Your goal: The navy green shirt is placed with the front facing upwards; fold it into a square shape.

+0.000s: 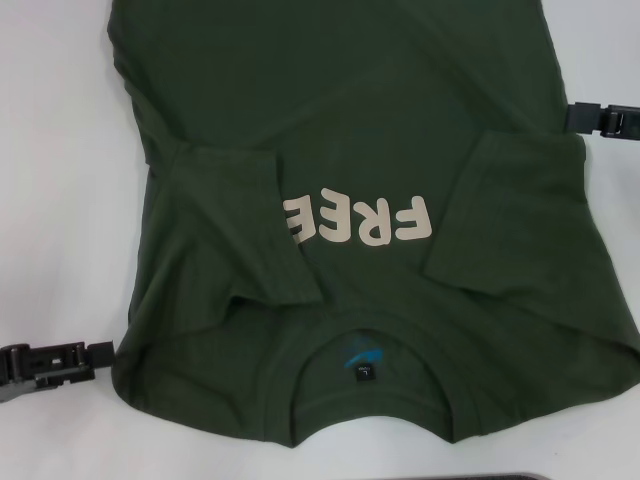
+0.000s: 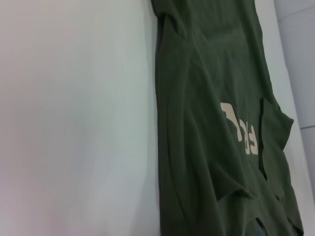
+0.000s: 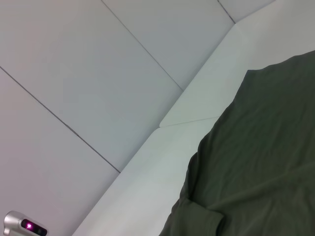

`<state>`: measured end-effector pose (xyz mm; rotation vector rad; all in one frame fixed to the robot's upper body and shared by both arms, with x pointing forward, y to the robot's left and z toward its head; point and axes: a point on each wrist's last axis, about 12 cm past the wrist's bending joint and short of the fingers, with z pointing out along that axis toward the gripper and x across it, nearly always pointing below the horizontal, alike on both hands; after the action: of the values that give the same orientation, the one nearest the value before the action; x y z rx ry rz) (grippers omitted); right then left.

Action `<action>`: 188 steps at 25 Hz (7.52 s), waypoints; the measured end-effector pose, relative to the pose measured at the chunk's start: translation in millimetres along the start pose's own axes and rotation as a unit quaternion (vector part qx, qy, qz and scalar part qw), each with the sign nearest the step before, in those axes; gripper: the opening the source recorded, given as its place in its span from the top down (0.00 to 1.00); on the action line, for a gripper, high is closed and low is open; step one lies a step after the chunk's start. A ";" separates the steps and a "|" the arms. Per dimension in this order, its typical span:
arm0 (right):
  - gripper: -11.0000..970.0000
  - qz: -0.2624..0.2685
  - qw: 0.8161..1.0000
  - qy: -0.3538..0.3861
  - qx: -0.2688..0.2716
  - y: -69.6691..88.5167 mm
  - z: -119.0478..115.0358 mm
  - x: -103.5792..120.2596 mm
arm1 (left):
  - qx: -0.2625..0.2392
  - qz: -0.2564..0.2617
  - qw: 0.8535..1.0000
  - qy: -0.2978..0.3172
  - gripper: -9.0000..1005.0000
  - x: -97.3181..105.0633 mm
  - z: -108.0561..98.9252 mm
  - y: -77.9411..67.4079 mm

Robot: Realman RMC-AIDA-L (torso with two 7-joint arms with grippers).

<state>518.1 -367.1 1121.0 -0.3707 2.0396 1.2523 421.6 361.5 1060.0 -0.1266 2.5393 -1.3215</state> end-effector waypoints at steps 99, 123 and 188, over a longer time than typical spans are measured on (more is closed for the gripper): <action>0.09 0.048 0.998 0.034 0.037 -6.3 -19.5 15.2 | 0.020 -0.041 0.996 0.082 0.94 -14.2 25.6 -16.0; 0.09 0.087 0.989 0.093 0.071 -9.2 -41.6 15.8 | 0.055 -0.053 0.997 0.031 0.82 -16.3 22.7 -6.8; 0.09 0.087 0.990 0.087 0.075 -11.6 -37.0 15.9 | 0.009 -0.084 0.995 0.056 0.85 -17.1 32.9 -2.8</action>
<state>497.9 -402.9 1112.8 -0.2419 2.3404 1.1941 447.1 337.3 1047.8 -0.2762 2.6585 -1.4505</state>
